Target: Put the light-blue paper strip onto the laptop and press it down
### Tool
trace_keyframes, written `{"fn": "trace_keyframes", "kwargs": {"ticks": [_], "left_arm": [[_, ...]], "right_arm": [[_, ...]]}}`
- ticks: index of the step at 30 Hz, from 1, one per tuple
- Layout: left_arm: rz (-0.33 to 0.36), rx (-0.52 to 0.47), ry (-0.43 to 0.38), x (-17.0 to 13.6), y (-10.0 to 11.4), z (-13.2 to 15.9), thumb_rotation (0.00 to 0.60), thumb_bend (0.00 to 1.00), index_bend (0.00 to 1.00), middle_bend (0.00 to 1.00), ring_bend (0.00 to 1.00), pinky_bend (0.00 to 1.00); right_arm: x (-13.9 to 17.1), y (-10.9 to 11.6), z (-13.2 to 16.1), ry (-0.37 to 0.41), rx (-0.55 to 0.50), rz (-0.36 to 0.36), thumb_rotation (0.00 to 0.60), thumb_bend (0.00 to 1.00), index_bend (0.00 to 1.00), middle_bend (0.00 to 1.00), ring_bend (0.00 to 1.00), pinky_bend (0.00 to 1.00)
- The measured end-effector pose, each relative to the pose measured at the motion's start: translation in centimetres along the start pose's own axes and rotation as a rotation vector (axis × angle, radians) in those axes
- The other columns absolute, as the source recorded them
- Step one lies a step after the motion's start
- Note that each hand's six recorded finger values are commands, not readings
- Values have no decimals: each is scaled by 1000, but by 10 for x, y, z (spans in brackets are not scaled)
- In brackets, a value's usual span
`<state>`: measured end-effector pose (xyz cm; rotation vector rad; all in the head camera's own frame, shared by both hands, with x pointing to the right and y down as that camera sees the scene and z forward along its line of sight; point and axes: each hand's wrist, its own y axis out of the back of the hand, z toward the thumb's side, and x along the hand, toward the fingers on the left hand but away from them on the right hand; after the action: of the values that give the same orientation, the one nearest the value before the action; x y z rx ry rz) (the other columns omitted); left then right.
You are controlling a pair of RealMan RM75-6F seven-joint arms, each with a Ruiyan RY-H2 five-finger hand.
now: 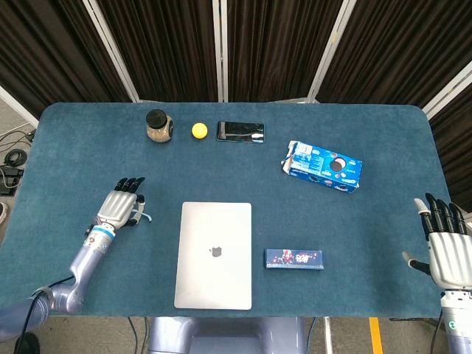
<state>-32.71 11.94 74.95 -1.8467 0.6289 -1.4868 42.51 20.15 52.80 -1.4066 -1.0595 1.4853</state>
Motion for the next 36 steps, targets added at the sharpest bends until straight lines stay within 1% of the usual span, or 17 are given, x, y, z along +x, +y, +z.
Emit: {"fn": "trace_keyframes", "kwargs": {"ticks": [5, 9, 12, 16, 19, 23, 28, 32, 36], "left_arm": [[28, -9, -24, -3, 10, 7, 600, 462, 633, 0, 0, 0], [47, -11, -73, -6, 21, 21, 600, 463, 634, 0, 0, 0], [53, 7, -142, -7, 33, 38, 600, 467, 640, 0, 0, 0], [49, 83, -253, -4, 49, 69, 600, 474, 647, 0, 0, 0], [39, 149, -321, -1, 54, 94, 600, 474, 651, 0, 0, 0], [6, 228, -391, 3, 55, 123, 600, 475, 652, 0, 0, 0], [-44, 284, -446, 3, 51, 151, 600, 476, 656, 0, 0, 0], [-70, 318, -470, 2, 48, 166, 600, 479, 657, 0, 0, 0], [-80, 371, -481, 2, 45, 176, 600, 484, 657, 0, 0, 0]], "right_arm": [[0, 1, 0, 0, -3, -2, 600, 0, 16, 0, 0, 0], [1, 2, 0, 3, -6, -5, 600, 0, 17, 0, 0, 0], [1, 3, 0, 3, -9, -9, 600, 0, 18, 0, 0, 0], [1, 5, -1, 0, -11, -12, 600, 0, 18, 0, 0, 0], [1, 5, -2, -5, -13, -14, 600, 0, 20, 0, 0, 0], [1, 6, -5, -13, -14, -16, 600, 0, 21, 0, 0, 0], [0, 7, -7, -21, -16, -17, 600, 0, 21, 0, 0, 0], [-1, 7, -9, -26, -20, -19, 600, 0, 21, 0, 0, 0], [-1, 8, -11, -30, -24, -21, 600, 0, 21, 0, 0, 0]]}}
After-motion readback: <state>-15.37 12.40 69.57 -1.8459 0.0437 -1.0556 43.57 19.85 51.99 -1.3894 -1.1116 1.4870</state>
